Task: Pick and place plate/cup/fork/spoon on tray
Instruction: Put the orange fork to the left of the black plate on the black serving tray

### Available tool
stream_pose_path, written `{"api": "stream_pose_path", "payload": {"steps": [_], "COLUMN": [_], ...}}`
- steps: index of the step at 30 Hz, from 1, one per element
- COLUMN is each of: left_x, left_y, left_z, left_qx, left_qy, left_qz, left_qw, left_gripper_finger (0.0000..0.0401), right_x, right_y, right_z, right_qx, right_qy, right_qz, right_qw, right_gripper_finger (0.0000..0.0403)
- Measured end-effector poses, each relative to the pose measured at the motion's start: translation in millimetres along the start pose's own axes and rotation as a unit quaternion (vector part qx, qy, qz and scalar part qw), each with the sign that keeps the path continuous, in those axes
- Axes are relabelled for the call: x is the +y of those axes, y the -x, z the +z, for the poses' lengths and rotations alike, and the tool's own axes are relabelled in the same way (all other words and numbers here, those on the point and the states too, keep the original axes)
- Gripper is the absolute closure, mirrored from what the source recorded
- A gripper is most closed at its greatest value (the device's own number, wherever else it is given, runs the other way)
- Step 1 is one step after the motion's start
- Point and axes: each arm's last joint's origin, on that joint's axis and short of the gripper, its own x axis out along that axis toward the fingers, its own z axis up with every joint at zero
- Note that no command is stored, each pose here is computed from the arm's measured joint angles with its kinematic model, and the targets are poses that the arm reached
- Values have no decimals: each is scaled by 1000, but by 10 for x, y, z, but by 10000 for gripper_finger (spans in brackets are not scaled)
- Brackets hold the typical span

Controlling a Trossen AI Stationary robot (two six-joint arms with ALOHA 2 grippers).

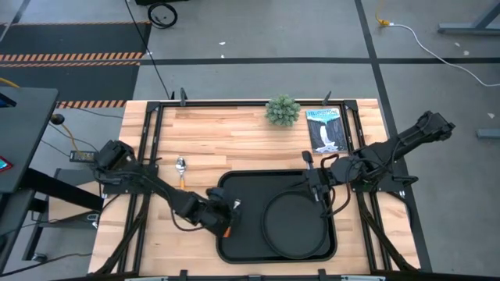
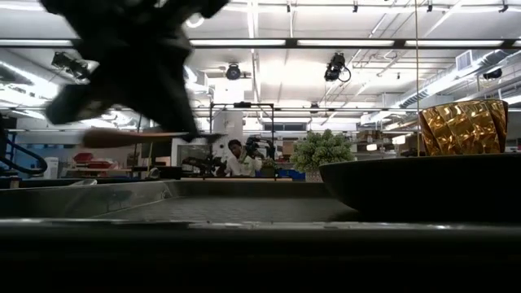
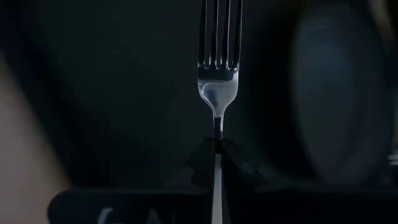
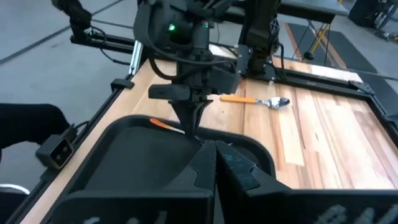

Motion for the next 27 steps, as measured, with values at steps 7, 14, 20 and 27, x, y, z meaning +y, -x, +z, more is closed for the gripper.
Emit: {"api": "stream_pose_path", "payload": {"steps": [7,14,20,27], "left_x": [-111,-55,-51,-19], "left_y": [-282,-443,-453,-504], "left_z": [-21,-94,-113,-144], "left_qx": [-24,-29,-8,33], "left_qy": [29,48,61,78], "left_qz": [-63,-56,-54,-41], "left_qw": [997,997,997,996], "left_gripper_finger": [377,377,373,372], "right_x": [24,90,91,91], "right_y": [115,150,153,151], "right_z": [-46,-48,-47,-42], "right_qx": [24,23,22,20], "right_qy": [-7,-4,-3,-4], "right_qz": [-11,3,-11,-11], "right_qw": [1000,1000,1000,1000], "right_gripper_finger": [391,391,391,391]}}
